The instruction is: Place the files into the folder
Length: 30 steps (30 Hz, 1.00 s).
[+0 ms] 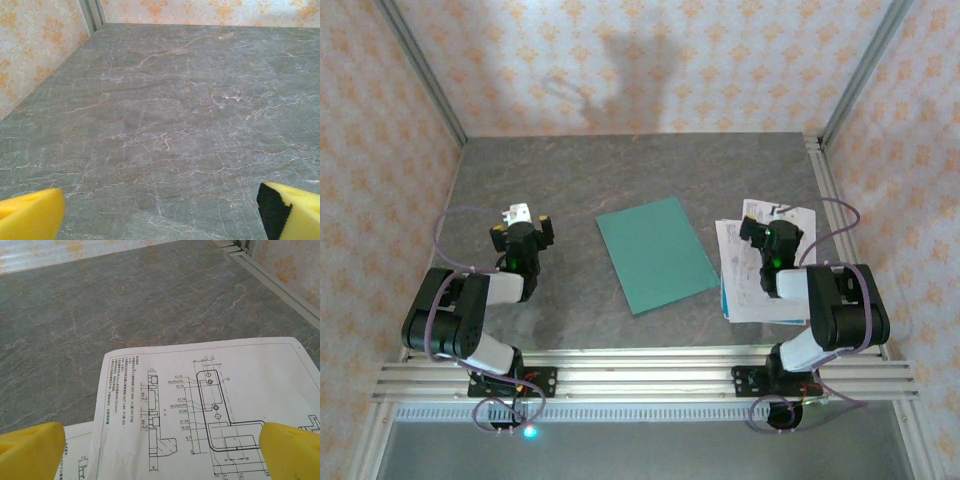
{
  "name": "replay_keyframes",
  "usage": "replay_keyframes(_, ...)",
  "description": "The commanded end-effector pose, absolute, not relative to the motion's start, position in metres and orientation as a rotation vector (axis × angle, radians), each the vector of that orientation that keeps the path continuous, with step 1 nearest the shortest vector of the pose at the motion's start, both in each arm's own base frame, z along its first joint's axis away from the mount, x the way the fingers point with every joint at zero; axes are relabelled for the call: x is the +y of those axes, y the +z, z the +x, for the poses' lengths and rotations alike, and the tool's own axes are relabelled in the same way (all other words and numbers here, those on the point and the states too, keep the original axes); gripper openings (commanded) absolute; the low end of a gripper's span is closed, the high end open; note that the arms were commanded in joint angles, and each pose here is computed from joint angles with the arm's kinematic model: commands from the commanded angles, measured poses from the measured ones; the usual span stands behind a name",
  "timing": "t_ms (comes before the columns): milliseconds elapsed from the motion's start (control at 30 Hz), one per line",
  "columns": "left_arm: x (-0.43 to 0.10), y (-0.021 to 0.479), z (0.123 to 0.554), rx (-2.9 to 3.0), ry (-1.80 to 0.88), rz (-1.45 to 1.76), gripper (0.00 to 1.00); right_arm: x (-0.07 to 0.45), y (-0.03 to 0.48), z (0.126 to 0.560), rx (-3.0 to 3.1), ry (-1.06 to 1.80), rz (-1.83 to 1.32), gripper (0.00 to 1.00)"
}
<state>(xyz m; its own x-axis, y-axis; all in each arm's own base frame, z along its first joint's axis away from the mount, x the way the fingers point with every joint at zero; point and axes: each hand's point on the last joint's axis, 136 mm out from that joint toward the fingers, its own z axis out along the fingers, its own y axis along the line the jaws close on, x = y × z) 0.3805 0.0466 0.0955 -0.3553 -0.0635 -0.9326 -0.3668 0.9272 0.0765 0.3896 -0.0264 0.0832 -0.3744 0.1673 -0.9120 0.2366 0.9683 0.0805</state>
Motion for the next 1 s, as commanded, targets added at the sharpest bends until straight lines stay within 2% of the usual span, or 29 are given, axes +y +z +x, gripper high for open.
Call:
replay_keyframes(0, 0.050, 0.100, 0.381, 1.905, 0.346, -0.342, 1.00, -0.028, 0.089, 0.394, 1.946, -0.080, 0.284, 0.99)
replay_keyframes(300, 0.050, 0.101, 0.381, 1.905, 0.346, -0.341, 1.00, -0.028, 0.090, 0.394, 1.946, -0.080, 0.282, 0.99)
replay_keyframes(400, 0.042, 0.117, 0.382, 1.951, 0.326, -0.288, 1.00, -0.027, 0.094, 0.393, 1.932, -0.074, 0.279, 0.99)
replay_keyframes(567, 0.020, 0.201, 0.376, 1.873, 0.264, -0.302, 1.00, -0.036, 0.132, 0.380, 1.906, -0.099, 0.354, 0.99)
replay_keyframes(667, 0.001, 0.277, 0.356, 1.724, 0.216, -0.313, 1.00, -0.033, 0.196, 0.366, 1.863, -0.030, 0.406, 0.99)
replay_keyframes(767, 0.010, 0.317, 0.324, 1.793, 0.083, -0.588, 1.00, -0.056, 0.258, 0.333, 1.760, 0.056, 0.802, 0.99)
replay_keyframes(833, 0.024, 0.315, 0.294, 1.855, 0.047, -0.863, 1.00, -0.069, 0.263, 0.293, 1.748, 0.092, 1.137, 0.99)
replay_keyframes(867, 0.023, 0.312, 0.292, 1.871, 0.018, -0.894, 1.00, -0.070, 0.258, 0.278, 1.741, 0.105, 1.242, 1.00)
replay_keyframes(933, -0.002, 0.300, 0.298, 1.988, -0.189, -0.860, 1.00, -0.050, 0.268, 0.278, 1.816, 0.230, 1.139, 0.85)
replay_keyframes(967, -0.013, 0.292, 0.296, 2.037, -0.252, -0.872, 1.00, -0.039, 0.272, 0.277, 1.865, 0.280, 1.093, 0.83)
